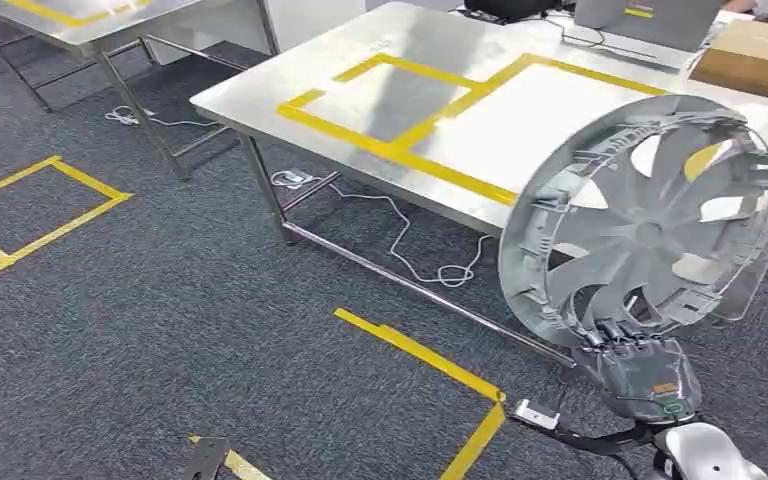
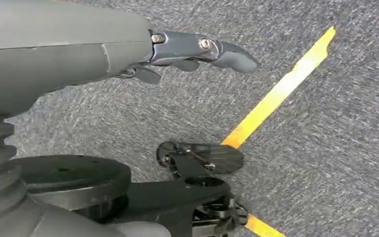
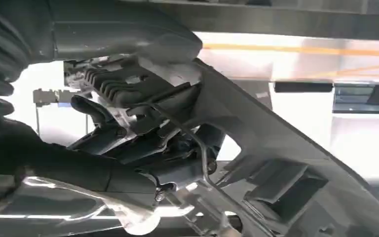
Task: Take the parts from the cabinet and place them on the table.
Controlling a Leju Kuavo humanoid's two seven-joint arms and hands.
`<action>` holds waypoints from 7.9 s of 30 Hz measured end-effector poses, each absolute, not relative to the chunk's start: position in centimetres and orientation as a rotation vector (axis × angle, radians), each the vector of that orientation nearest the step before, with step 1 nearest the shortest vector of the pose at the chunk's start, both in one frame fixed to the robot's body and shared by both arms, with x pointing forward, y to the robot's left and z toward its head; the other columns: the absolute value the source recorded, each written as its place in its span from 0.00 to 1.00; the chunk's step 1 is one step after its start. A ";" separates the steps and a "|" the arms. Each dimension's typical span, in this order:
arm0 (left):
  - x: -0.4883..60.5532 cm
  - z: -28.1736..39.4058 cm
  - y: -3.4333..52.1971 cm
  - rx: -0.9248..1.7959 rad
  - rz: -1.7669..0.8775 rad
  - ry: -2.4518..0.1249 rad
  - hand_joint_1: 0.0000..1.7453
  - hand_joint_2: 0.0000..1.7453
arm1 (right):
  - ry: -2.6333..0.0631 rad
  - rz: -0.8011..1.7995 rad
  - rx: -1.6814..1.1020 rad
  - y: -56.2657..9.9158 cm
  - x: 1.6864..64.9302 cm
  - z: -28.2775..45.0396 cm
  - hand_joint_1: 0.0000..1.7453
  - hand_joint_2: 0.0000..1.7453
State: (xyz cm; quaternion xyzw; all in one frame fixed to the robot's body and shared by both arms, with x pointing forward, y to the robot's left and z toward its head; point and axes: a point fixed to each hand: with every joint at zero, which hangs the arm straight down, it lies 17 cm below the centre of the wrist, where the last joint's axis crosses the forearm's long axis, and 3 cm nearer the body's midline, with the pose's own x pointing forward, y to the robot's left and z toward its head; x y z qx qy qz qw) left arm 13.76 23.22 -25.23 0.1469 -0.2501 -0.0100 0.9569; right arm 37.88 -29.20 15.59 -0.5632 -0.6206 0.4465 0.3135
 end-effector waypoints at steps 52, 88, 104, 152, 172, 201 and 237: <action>13.6 -25.3 23.2 0.298 -0.022 -0.505 0.00 1.00 | -1.601 1.151 -1.479 -32.0 37.1 14.9 1.00 1.00; 14.2 -25.2 22.7 0.285 -0.033 -0.508 0.00 1.00 | -1.494 1.174 -1.380 -35.3 40.6 12.1 1.00 1.00; 13.8 -25.6 24.8 0.280 -0.044 -0.510 0.00 1.00 | -1.400 1.225 -1.286 -38.5 45.6 9.4 1.00 1.00; 14.7 -25.2 25.3 0.301 0.001 -0.534 0.00 0.00 | -1.728 1.229 -1.541 -33.3 40.5 15.9 0.00 0.00; 14.3 -25.3 25.8 0.307 0.026 -0.522 0.00 0.00 | -1.799 1.109 -1.506 -30.4 38.7 17.2 0.00 0.00; 11.8 -26.1 25.0 0.325 0.068 -0.403 0.00 0.00 | -1.275 -0.050 -0.698 -40.4 29.1 -6.6 0.00 0.00; 11.5 -25.9 22.8 0.283 0.064 -0.420 0.00 0.00 | -0.373 -0.294 -0.365 -30.9 9.8 -26.6 0.00 0.00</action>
